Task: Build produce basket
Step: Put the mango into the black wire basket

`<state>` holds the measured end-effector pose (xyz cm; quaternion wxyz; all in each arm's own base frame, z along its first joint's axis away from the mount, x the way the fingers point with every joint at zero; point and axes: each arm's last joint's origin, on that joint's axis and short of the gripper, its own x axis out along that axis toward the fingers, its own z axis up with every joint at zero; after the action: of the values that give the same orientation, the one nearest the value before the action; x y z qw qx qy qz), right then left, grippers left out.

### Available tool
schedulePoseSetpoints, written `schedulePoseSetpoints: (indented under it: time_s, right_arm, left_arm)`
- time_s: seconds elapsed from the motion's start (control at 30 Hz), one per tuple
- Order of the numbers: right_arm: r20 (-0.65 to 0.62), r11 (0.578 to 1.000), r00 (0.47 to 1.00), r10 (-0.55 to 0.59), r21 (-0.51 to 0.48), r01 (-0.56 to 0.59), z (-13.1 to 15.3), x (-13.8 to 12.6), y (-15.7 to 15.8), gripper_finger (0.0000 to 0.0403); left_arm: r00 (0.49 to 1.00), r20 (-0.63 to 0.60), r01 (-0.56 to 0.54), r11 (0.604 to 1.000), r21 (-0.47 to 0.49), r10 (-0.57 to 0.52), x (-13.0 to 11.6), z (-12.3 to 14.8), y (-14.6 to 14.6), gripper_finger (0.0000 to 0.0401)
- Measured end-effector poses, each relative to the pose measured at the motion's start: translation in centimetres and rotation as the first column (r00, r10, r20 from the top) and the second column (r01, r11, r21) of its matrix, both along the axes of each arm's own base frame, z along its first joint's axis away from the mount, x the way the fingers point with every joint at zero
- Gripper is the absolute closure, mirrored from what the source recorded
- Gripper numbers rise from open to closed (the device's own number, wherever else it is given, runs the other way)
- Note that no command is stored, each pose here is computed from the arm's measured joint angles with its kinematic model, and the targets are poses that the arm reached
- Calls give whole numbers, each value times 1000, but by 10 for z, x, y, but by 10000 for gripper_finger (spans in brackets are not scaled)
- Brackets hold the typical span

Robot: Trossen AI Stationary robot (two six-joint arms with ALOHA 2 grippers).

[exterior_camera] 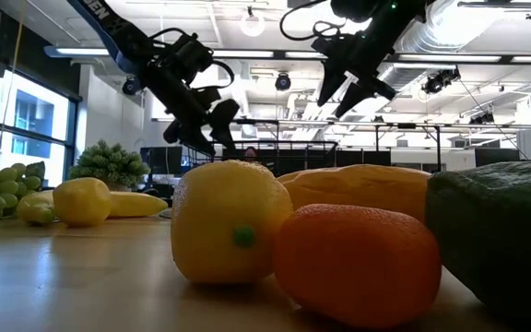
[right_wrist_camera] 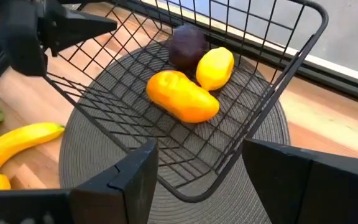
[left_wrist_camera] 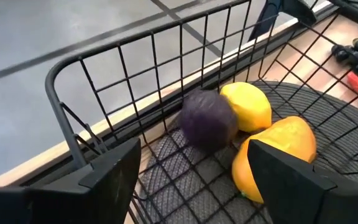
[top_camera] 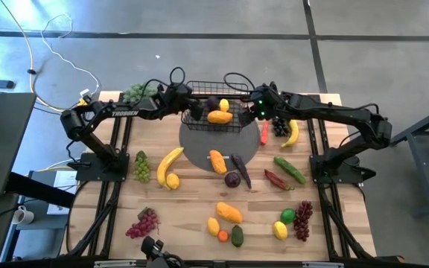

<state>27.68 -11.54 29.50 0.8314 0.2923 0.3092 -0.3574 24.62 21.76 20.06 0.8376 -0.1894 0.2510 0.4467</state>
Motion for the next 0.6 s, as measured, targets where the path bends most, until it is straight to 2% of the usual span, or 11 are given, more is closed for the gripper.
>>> schedulePoseSetpoints:
  time_s: [0.23,0.37,0.6]
  right_arm:
    - [31,1000,999,28,2,-28,13,-7,16,187]
    - [44,999,998,36,19,-37,19,-12,27,187]
    - [12,987,998,63,149,-64,18,-19,54,187]
  left_arm:
    - [999,-20,48,999,-22,-49,8,20,5,118]
    - [996,-24,85,994,-64,-87,11,32,5,118]
    - [981,-43,187,980,-62,-190,11,60,-10,119]
